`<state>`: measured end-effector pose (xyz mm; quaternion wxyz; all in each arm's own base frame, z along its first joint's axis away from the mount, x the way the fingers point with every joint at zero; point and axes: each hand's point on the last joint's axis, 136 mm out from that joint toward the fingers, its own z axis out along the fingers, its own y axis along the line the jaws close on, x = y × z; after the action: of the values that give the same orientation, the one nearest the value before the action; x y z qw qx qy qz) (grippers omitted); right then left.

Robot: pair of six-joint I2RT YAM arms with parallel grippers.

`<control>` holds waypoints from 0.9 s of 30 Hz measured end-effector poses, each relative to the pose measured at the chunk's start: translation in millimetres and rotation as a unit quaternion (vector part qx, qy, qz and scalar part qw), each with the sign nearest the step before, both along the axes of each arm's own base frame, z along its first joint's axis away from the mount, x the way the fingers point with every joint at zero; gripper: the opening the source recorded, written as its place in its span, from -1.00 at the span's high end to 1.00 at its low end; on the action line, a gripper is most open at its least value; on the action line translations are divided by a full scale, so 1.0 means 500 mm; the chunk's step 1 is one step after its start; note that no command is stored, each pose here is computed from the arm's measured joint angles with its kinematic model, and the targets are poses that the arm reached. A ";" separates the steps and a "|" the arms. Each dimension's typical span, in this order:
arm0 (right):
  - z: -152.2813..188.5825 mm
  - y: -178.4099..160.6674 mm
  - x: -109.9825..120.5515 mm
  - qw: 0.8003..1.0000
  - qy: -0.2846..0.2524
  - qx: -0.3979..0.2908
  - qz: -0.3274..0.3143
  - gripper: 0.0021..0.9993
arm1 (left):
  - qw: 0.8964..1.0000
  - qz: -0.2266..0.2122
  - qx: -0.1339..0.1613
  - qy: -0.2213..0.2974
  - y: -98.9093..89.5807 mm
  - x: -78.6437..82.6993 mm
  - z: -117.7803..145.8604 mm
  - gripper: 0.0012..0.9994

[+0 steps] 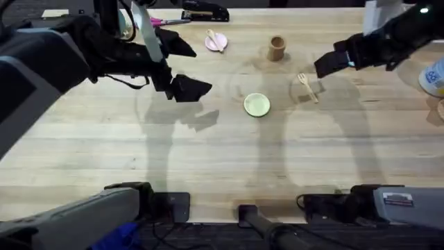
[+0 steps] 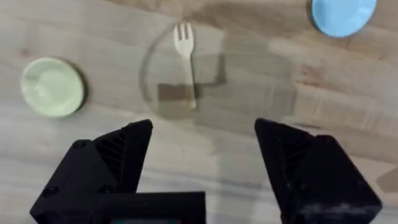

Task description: Pick up a utensil and set it on the pink plate, then put the other utensil in the container.

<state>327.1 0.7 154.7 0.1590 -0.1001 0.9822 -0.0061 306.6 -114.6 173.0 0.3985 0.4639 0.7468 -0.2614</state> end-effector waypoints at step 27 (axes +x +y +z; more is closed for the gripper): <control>-0.224 0.023 0.097 0.996 0.075 -0.019 0.035 -0.99 | 1.000 0.000 0.000 -0.001 0.000 0.001 0.000 -0.99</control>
<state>375.5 12.1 42.7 0.0833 -0.1380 0.9869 -0.0113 307.0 -114.6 173.2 0.3994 0.4643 0.7463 -0.2606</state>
